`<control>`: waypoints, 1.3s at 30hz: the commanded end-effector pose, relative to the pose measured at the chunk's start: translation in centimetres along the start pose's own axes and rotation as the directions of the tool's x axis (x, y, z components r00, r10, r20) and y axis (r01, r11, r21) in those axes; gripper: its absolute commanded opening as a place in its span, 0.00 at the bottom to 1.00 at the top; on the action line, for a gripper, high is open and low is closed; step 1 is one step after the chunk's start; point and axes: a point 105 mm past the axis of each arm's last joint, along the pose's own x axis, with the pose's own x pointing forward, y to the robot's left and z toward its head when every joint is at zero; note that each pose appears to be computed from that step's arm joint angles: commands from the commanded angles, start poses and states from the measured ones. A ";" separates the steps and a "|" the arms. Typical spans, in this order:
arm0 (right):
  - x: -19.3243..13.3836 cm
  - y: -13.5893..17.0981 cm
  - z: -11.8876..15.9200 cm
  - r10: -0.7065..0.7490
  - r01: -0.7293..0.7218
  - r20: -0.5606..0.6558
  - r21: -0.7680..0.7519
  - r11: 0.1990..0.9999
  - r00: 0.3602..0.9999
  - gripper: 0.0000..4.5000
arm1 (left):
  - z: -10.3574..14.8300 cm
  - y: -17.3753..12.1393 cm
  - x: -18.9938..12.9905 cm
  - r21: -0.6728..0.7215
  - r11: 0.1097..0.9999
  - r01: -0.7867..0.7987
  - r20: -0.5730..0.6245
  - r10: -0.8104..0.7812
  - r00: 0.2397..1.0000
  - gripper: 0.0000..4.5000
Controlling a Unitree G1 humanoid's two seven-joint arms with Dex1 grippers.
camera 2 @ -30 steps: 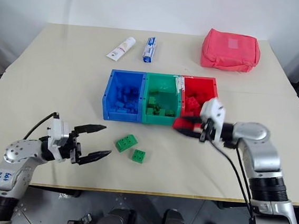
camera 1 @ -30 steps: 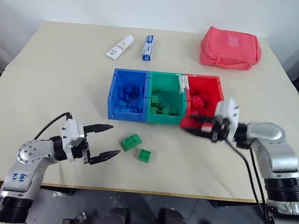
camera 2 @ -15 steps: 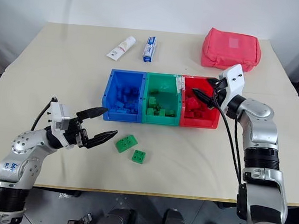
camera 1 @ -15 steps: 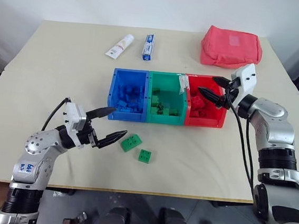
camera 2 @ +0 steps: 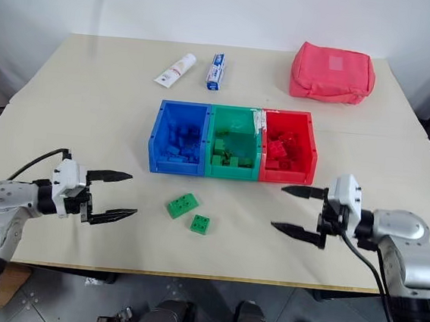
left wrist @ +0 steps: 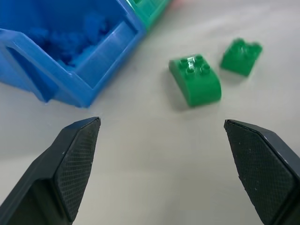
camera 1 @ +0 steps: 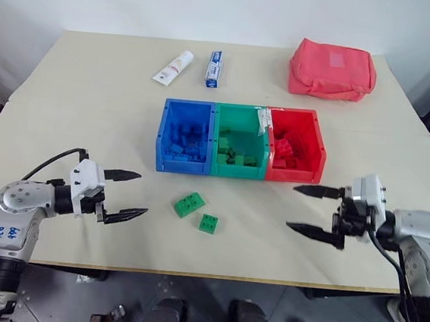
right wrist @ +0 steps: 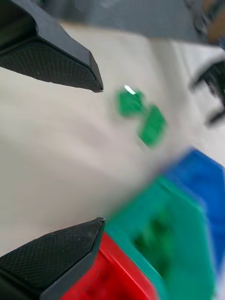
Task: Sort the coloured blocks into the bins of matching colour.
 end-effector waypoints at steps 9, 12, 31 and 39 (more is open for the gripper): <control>-0.6 2.1 0.2 0.004 -0.006 -0.050 -0.042 0.999 0.999 1.00 | 4.4 -4.6 8.3 0.159 0.896 0.414 -0.118 -0.399 0.909 1.00; -0.3 2.4 0.4 0.001 -0.003 -0.056 -0.034 0.999 0.998 1.00 | 4.4 -5.4 10.1 0.145 0.884 0.444 -0.166 -0.420 0.892 1.00; -0.5 3.9 1.1 -0.167 0.168 0.011 -0.013 0.986 0.986 1.00 | 5.9 -4.2 15.3 0.113 0.948 0.298 -0.092 -0.288 0.953 0.33; -3.0 -0.2 3.0 -0.531 0.527 0.171 0.074 0.847 0.830 1.00 | 13.3 4.0 18.8 0.087 0.982 -0.166 0.176 0.149 0.973 0.33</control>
